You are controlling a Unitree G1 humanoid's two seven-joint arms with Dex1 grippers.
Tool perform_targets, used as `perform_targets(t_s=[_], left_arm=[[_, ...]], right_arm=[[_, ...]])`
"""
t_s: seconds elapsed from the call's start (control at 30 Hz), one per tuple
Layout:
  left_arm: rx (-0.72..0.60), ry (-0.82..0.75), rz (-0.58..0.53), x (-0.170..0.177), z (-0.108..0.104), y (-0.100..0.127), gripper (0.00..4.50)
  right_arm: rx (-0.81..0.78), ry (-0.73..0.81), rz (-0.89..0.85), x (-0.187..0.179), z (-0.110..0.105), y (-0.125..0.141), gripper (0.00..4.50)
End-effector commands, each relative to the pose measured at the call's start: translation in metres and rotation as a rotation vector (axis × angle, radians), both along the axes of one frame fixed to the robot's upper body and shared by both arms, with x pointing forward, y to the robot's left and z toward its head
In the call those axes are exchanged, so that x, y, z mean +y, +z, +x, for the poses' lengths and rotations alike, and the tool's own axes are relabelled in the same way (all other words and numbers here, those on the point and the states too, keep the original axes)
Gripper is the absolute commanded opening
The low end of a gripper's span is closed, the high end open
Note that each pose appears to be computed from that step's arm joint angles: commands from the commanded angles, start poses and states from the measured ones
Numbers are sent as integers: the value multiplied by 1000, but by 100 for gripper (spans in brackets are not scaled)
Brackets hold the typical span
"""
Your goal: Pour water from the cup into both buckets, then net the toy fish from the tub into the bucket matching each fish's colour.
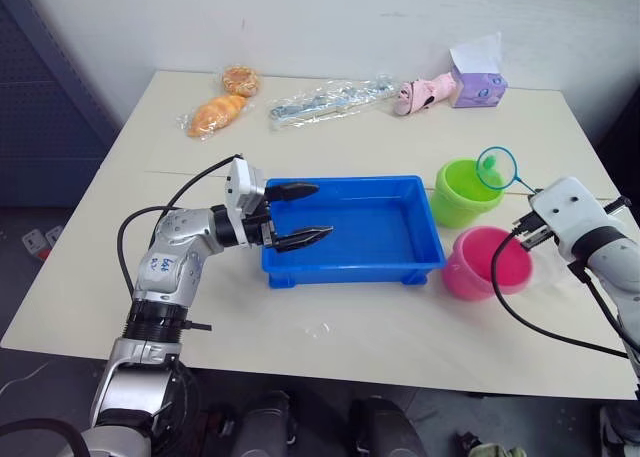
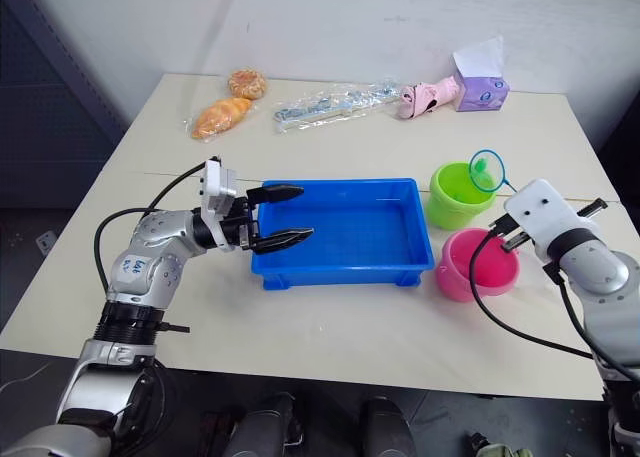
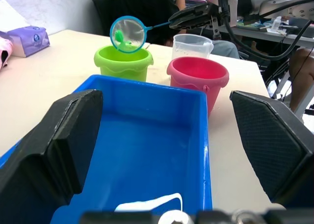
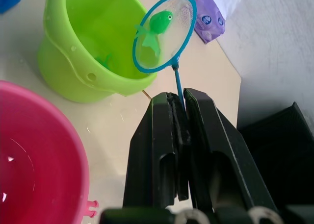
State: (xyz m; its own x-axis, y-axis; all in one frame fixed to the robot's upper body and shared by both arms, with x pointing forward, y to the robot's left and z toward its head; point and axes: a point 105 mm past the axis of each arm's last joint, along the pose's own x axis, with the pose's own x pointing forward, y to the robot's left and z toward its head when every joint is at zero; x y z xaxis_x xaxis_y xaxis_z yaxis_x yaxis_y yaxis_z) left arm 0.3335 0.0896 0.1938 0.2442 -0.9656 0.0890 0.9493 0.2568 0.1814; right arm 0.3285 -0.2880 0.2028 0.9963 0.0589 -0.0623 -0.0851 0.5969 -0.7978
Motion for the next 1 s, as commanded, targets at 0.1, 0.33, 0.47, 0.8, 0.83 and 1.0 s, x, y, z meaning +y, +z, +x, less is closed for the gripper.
perform_targets(t_s=[0.1, 0.33, 0.47, 0.8, 0.83, 1.0], left_arm=[[-69, 0, 4, 4, -5, 11, 446], [-93, 1, 54, 14, -15, 11, 446], [-97, -3, 65, 15, -16, 10, 446], [-114, -32, 37, 64, -28, 13, 446], [-122, -31, 60, 69, -31, 11, 446], [-163, -156, 232, 77, -61, 2, 446]], right_arm=[[-46, 95, -347, 10, -5, 7, 0], [-119, 102, -486, 6, -9, 11, 0], [-163, 77, -445, 4, -7, 16, 0], [80, 534, 648, 73, -43, 51, 0], [173, 594, 709, 86, -50, 46, 0], [468, 839, 797, 131, -89, 22, 0]])
